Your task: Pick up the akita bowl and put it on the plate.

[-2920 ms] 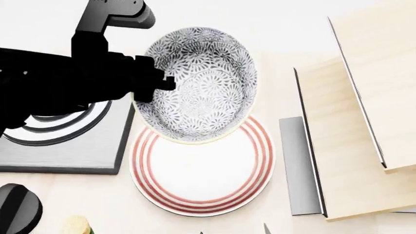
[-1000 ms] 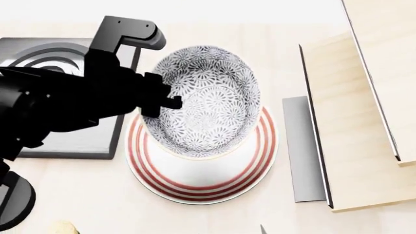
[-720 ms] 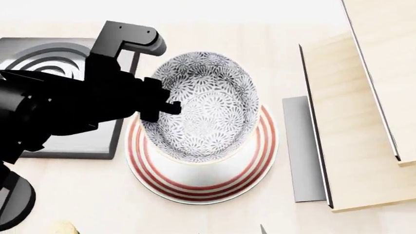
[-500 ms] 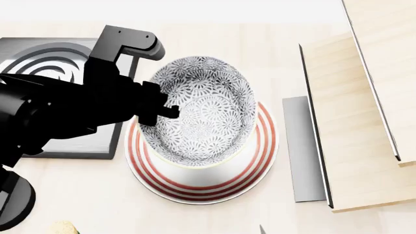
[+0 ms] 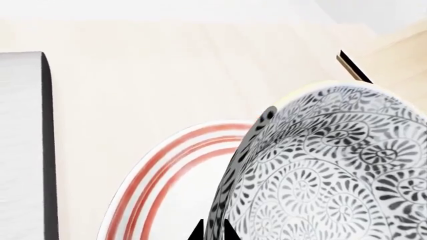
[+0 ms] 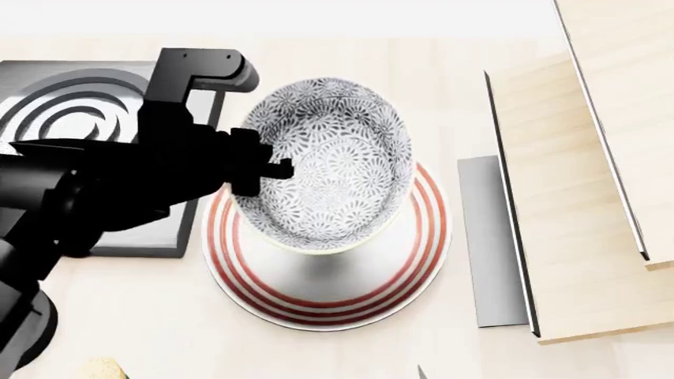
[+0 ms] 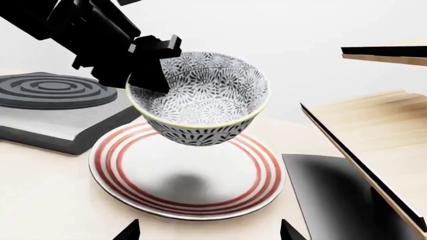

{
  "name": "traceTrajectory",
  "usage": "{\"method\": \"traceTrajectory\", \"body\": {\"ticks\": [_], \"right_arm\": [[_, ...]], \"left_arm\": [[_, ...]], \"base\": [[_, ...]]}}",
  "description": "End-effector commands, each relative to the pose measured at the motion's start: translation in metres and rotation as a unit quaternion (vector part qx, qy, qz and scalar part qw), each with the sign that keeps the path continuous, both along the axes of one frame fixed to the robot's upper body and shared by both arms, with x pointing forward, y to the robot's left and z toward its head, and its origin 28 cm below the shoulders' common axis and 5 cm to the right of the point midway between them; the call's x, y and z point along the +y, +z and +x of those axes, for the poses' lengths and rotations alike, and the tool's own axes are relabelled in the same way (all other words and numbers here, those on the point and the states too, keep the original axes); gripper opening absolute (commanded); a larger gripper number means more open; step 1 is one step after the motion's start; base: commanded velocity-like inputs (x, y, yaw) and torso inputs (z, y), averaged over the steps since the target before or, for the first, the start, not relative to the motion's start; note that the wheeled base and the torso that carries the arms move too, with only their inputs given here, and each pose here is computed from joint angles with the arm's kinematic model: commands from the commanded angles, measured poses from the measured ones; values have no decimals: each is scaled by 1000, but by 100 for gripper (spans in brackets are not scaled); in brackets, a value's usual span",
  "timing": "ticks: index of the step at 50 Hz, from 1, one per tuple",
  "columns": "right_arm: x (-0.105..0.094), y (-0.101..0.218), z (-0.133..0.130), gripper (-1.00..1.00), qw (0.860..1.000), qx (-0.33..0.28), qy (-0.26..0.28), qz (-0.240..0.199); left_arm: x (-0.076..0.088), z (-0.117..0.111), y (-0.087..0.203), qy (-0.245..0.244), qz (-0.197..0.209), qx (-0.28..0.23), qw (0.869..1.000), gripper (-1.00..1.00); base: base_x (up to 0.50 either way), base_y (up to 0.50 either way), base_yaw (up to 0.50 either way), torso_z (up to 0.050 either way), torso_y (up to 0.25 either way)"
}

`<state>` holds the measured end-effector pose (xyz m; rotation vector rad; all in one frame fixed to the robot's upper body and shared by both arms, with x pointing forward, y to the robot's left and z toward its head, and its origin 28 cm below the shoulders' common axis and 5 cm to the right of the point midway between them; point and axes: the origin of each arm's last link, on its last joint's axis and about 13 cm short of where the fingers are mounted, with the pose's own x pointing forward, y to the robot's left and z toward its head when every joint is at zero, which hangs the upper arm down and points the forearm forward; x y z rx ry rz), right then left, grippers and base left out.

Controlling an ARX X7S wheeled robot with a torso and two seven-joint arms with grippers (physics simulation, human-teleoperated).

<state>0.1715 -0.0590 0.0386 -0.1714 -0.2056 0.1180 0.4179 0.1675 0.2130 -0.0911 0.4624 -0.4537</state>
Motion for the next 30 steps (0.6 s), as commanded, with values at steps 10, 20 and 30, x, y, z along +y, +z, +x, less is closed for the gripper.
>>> {"method": "traceTrajectory", "body": {"ticks": [10,20,30], "right_arm": [[0,0,0,100,1000,-1,0,1],[1,0,-1,100,1000,0,1,0],[1,-1,-1,100,1000,1,3,0]], "left_arm": [[-9,0,-7,2,-33,-1,999,-100],[-9,0,-10,0,-33,4,999,-100],[-10,0,-9,9,-32,2,999,-100]], "base": [[0,0,0,0,0],[0,0,0,0,0],[0,0,0,0,2]]}}
